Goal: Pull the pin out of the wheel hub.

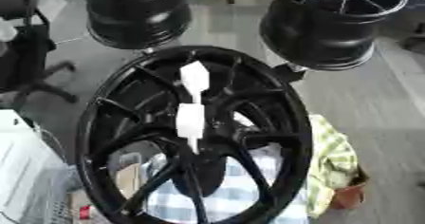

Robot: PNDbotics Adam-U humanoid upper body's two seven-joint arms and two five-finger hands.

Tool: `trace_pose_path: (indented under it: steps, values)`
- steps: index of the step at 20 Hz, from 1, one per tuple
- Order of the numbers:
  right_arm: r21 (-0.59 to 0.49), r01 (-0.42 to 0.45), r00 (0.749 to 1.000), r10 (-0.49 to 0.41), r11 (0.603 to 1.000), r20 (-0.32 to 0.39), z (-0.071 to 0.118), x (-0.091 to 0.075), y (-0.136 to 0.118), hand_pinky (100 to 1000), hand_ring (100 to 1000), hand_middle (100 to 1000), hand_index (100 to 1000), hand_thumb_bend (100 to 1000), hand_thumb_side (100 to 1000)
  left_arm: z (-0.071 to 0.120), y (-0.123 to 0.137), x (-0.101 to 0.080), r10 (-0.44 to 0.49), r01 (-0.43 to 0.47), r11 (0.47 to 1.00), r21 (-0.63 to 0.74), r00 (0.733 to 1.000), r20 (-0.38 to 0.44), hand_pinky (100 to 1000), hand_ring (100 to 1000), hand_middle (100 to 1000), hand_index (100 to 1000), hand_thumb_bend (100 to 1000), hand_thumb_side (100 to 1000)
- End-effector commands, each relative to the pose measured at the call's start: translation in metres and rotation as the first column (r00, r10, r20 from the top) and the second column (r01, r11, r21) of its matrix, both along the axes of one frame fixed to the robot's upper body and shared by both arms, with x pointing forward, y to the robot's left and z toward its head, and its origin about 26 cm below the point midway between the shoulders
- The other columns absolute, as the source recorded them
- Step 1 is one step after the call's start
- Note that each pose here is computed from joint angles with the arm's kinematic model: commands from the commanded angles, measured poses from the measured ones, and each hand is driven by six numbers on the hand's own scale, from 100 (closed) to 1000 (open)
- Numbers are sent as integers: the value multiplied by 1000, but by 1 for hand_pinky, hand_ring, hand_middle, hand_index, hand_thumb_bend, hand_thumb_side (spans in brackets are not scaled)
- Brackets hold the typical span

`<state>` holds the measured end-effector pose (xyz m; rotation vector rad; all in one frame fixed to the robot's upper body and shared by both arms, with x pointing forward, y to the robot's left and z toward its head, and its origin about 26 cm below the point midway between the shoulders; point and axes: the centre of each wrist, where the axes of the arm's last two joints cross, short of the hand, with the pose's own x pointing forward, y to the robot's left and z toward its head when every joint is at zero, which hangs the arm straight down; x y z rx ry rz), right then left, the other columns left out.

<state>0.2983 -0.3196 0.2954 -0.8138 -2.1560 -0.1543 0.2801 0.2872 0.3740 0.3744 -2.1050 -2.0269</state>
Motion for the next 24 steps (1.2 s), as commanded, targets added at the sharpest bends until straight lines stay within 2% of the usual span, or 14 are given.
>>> trace_pose_path:
  steps: [1, 11, 17, 24]
  values:
    - [-27, 3, 1000, -2, 1000, 29, 10, -5, 1, 770, 606, 590, 724, 310, 326, 8, -4, -3, 10, -10, 1000, 29, 1000, 8, 786, 732, 649, 808, 275, 387]
    - [-26, -10, 1000, 10, 1000, 12, 8, -3, 1, 770, 604, 588, 723, 306, 331, 1, -44, 2, 30, -17, 982, 188, 997, -68, 790, 743, 654, 836, 329, 434]
    - [-23, -16, 1000, 16, 1000, 5, 7, -2, 2, 770, 603, 587, 722, 303, 334, -9, -73, 5, 59, -34, 978, 206, 991, -117, 787, 740, 650, 842, 332, 441]
    - [-17, -22, 1000, 22, 1000, -5, 5, -1, 1, 770, 602, 587, 722, 298, 339, -24, -88, 8, 85, -47, 974, 222, 983, -165, 783, 747, 674, 859, 335, 463]
